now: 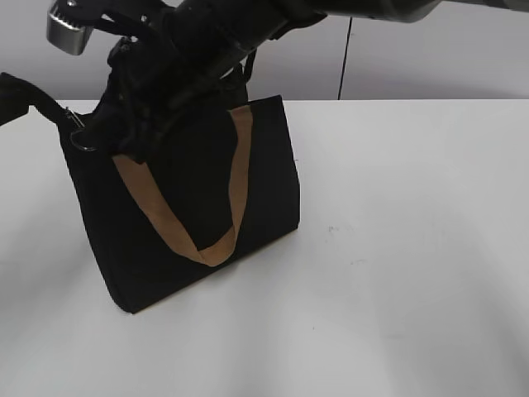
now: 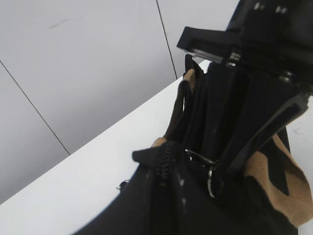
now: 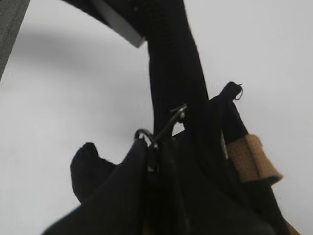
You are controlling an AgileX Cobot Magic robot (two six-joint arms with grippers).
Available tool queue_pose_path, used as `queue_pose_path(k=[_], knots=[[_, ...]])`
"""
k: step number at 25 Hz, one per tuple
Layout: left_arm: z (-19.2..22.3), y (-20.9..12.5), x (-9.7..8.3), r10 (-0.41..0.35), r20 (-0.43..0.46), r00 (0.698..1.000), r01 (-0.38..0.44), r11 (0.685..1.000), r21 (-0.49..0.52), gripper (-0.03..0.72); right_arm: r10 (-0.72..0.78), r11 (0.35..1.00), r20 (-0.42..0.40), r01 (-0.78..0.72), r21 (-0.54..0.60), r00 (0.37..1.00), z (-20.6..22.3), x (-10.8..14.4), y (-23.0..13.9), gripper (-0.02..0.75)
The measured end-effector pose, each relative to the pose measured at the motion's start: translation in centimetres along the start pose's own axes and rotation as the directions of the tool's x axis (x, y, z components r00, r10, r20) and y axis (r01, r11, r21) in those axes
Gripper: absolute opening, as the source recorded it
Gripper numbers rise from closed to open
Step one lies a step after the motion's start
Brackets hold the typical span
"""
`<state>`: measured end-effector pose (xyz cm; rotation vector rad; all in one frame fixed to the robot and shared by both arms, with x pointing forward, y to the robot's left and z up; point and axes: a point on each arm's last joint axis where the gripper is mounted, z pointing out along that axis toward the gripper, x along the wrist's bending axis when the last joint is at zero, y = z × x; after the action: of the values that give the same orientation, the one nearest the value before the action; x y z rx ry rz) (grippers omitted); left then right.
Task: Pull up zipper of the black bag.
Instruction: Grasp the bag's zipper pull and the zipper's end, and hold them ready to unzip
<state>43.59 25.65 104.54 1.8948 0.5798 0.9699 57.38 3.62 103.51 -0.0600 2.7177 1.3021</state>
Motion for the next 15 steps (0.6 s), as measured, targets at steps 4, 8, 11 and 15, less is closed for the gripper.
queue_pose_path(k=[4,8,11,15], knots=[[0.0,-0.2,0.2,0.000,-0.023,1.000,0.000,1.000,0.024,0.033,0.028,1.000,-0.007,-0.028,0.002,1.000,0.0,0.0,0.0,-0.001],[0.0,-0.3,0.3,0.001,-0.033,0.999,0.001,0.999,0.033,0.033,0.042,0.999,-0.009,-0.042,0.002,0.999,0.0,0.1,0.0,-0.001],[0.0,-0.6,0.5,0.002,-0.060,0.998,0.002,0.998,0.061,0.033,0.040,0.999,-0.007,-0.040,0.000,0.999,-0.2,0.1,0.1,-0.001],[-0.6,-0.8,1.2,0.027,-0.148,0.989,-0.009,0.992,0.123,0.033,0.043,0.999,0.011,-0.043,-0.009,0.999,-1.0,-0.3,0.3,-0.001]])
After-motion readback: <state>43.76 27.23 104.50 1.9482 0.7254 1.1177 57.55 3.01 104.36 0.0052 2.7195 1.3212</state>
